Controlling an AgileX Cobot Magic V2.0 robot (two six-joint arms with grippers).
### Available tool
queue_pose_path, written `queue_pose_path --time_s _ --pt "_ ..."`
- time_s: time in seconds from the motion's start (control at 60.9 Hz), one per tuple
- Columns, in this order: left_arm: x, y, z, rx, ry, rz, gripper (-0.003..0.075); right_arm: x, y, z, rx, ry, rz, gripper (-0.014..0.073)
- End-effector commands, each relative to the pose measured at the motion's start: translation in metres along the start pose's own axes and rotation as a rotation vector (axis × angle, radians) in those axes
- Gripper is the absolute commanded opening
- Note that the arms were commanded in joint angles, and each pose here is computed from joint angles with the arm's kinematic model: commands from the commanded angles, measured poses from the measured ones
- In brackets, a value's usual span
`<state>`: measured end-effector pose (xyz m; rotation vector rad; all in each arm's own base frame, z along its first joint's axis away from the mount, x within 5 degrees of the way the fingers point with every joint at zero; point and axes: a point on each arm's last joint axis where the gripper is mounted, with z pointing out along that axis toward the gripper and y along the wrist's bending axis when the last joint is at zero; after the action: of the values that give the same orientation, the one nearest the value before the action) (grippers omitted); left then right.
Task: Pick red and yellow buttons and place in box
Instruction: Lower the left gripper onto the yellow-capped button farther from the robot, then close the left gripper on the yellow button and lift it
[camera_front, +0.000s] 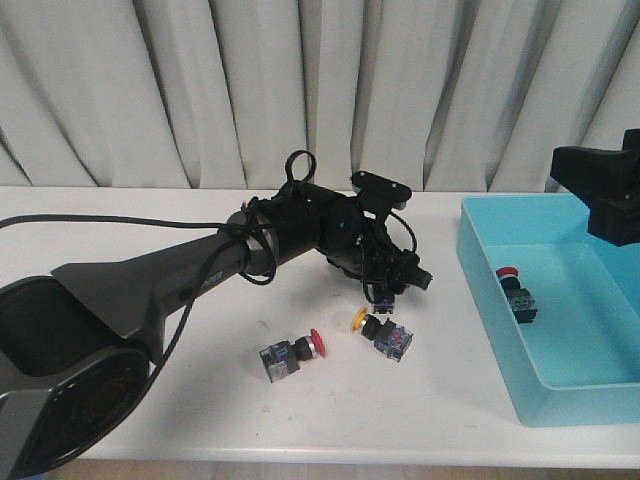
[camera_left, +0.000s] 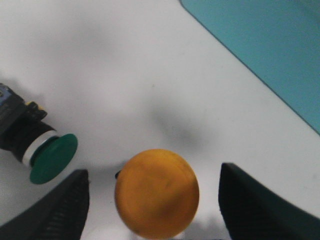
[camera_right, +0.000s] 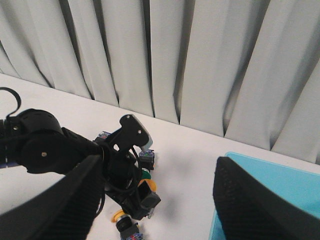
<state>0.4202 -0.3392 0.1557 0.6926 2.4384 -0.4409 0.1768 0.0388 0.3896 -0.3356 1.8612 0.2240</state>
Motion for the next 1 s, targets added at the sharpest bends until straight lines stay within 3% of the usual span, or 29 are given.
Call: queue_pose_path --time_s 0.0,0.148,0.279,0.378,0.657,0.837,0.985 --pt "-0.028 -0.014 -0.034 0.028 -0.127 0.011 0.0533 -0.013 -0.001 -0.007 0.024 -0.084 0.001 0.0461" --pt "-0.028 -0.015 -0.032 0.03 -0.138 0.013 0.0531 -0.013 -0.001 -0.007 0.023 -0.084 0.001 0.0461" --pt "-0.029 -0.015 -0.032 0.03 -0.144 0.013 0.0477 -0.013 -0.001 -0.007 0.023 -0.084 0.001 0.0461" --pt "-0.029 -0.015 -0.032 0.029 -0.149 0.014 0.0383 -0.013 -0.001 -0.007 0.023 -0.084 0.001 0.0461" --pt "-0.032 -0.015 -0.033 0.029 -0.186 0.015 -0.0006 -0.013 -0.001 -0.007 0.022 -0.082 0.0 0.0461" --pt "-0.04 -0.017 -0.052 0.035 -0.19 0.012 -0.0008 -0.012 0.007 -0.003 -0.006 -0.064 -0.121 0.0461" --pt "-0.057 -0.018 -0.102 0.04 -0.221 0.011 -0.0007 -0.008 0.02 0.01 -0.061 -0.022 -0.23 0.0461"
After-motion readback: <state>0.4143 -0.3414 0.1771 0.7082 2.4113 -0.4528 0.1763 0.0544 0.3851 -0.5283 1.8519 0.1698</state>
